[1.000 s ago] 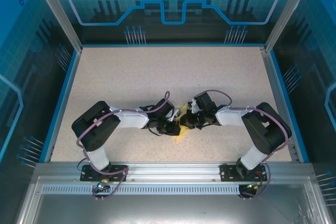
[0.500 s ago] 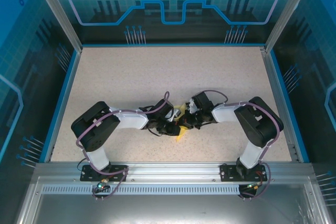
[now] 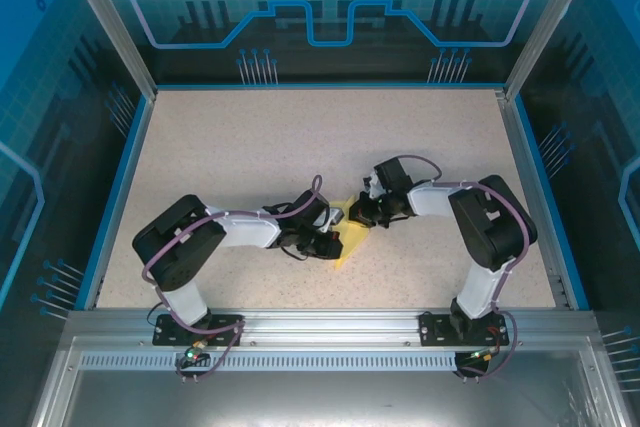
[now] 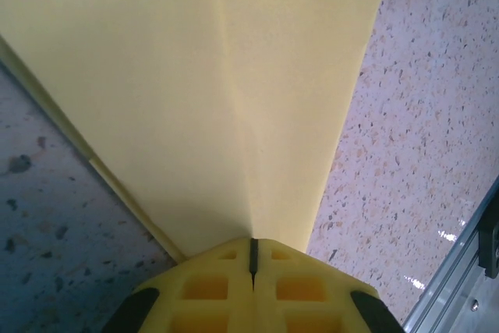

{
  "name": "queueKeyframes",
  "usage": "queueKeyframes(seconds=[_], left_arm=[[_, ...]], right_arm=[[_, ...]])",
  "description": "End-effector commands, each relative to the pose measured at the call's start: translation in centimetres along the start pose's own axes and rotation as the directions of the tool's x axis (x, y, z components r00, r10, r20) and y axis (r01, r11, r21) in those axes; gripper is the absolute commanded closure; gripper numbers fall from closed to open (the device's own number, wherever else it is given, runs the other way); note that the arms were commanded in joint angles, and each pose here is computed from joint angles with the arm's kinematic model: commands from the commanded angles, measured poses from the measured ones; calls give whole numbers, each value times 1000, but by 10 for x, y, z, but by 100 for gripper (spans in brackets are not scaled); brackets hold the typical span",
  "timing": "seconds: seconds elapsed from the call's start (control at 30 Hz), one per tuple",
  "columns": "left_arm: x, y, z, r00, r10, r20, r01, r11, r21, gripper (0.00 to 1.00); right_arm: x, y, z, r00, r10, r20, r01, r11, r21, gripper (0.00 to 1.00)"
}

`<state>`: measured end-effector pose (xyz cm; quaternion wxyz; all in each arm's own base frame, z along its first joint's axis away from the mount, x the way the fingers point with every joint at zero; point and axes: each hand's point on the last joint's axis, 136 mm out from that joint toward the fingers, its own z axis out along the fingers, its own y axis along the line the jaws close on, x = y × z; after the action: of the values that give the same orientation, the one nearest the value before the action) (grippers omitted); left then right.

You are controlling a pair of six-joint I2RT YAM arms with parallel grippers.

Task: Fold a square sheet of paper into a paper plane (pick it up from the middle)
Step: Fourth fold the wing at the center of the table.

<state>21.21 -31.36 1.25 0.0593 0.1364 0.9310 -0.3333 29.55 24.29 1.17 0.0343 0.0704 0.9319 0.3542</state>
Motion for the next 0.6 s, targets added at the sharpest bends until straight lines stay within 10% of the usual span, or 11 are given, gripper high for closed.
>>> queueKeyframes(seconds=[0.0,0.57], left_arm=[[50,55,-1,988,-86,-128,59,978,-201,100],[57,59,-6,987,-94,-133,64,975,-213,100]], right_arm=[[-17,-8,1,999,-19,27,18,998,59,95],[-57,-24,-6,994,-38,105,17,980,201,96]])
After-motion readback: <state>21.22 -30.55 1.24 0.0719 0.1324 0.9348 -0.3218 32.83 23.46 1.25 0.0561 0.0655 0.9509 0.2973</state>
